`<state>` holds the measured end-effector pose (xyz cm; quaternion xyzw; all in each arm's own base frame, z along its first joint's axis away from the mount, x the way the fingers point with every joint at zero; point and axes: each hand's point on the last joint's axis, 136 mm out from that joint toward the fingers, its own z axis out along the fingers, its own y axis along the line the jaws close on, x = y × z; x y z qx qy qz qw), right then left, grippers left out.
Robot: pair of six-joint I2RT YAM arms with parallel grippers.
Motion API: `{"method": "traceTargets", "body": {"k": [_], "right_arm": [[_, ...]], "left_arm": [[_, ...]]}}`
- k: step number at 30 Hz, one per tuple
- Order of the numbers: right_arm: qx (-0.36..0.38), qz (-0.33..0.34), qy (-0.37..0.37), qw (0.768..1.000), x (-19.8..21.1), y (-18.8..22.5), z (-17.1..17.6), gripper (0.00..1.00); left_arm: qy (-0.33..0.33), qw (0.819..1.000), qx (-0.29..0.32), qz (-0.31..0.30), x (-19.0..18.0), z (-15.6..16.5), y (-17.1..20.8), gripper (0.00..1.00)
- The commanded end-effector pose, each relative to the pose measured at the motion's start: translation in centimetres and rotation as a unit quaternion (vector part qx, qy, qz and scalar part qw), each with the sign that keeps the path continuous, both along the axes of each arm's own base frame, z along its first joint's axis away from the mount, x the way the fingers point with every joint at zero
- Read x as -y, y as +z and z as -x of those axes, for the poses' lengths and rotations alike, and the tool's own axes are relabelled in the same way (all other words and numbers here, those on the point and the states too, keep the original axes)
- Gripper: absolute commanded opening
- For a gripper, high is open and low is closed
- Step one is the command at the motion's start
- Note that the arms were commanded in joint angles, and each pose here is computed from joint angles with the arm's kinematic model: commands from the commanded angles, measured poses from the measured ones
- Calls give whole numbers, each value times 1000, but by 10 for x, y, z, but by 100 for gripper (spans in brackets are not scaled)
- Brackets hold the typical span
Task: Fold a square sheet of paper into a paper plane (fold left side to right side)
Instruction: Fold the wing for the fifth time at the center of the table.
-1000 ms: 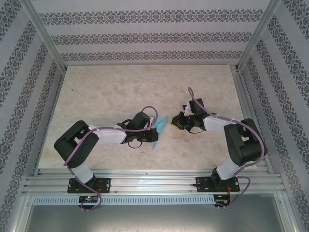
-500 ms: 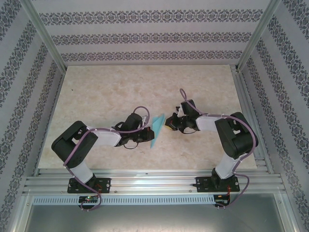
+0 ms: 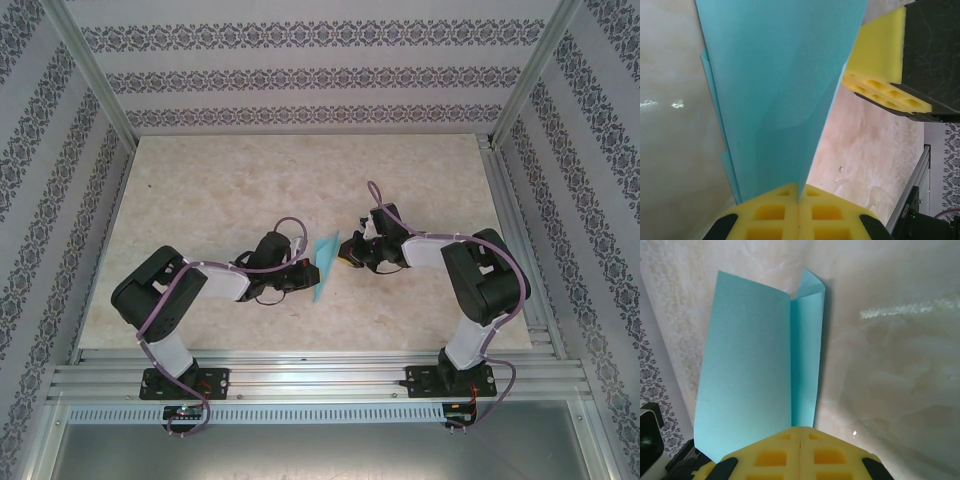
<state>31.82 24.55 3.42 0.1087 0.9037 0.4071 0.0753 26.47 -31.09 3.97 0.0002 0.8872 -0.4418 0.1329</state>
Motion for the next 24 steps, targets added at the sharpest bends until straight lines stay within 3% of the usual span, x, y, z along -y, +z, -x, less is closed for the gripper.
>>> {"method": "traceTargets", "body": {"k": [1, 17, 24], "right_arm": [[12, 5, 13, 1000, -5, 1, -3, 6], [26, 2, 26, 999, -10, 12, -1, 6], [49, -32, 31, 998, -22, 29, -5, 14]], "left_arm": [[-4, 1000, -1, 25, 3, -3, -1, 1], [0, 998, -20, 57, 4, -6, -7, 0], [-17, 998, -7, 53, 5, -6, 3, 1]]}}
